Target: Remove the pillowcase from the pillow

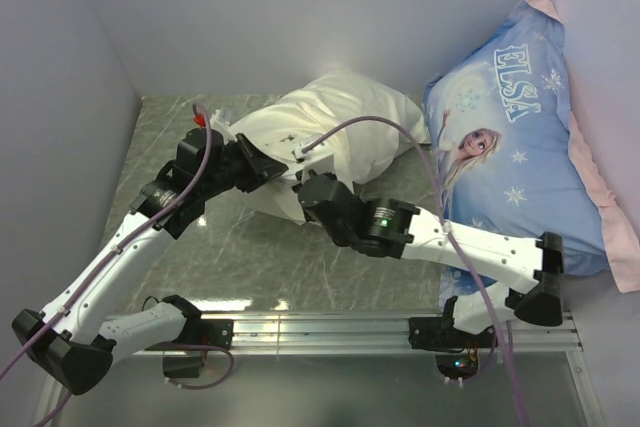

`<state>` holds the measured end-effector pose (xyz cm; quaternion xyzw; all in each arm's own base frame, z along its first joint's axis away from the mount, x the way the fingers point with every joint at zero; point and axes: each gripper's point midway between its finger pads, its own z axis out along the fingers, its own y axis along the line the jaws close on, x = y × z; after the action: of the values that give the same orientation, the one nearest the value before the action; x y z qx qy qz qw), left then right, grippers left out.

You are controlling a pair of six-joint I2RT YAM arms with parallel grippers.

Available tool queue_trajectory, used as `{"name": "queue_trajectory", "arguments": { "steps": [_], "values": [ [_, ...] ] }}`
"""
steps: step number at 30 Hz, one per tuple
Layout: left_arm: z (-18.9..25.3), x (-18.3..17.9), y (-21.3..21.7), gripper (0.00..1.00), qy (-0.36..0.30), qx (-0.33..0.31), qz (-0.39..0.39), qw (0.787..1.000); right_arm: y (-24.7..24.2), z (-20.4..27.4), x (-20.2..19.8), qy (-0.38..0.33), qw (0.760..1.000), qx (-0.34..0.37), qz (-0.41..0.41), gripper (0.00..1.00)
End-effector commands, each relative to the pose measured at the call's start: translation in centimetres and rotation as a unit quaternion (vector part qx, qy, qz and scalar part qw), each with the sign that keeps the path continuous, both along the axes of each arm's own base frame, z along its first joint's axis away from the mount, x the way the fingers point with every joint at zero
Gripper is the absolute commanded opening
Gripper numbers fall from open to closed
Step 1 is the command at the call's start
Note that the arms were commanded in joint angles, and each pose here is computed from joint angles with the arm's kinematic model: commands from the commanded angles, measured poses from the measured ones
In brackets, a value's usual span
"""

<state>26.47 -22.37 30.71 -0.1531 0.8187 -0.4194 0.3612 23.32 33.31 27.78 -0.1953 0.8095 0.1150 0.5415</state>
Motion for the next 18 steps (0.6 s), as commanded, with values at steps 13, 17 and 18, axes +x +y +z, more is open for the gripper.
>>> {"name": "queue_trajectory", "arguments": {
  "steps": [13,17,18],
  "values": [
    [7.4,0.4,0.8,0.59,-0.148,-0.013,0.0,0.989,-8.0,9.8,3.6,-0.073,0.989,0.092,-0.089,0.0],
    [8.5,0.0,1.7,0.62,-0.168,-0.002,0.012,0.986,-9.5,10.6,4.6,-0.077,0.987,0.098,-0.105,0.0],
    [8.7,0.2,2.4,0.62,-0.172,0.005,0.03,0.985,-9.9,10.8,4.8,-0.078,0.986,0.1,-0.109,0.0]
  ]
}}
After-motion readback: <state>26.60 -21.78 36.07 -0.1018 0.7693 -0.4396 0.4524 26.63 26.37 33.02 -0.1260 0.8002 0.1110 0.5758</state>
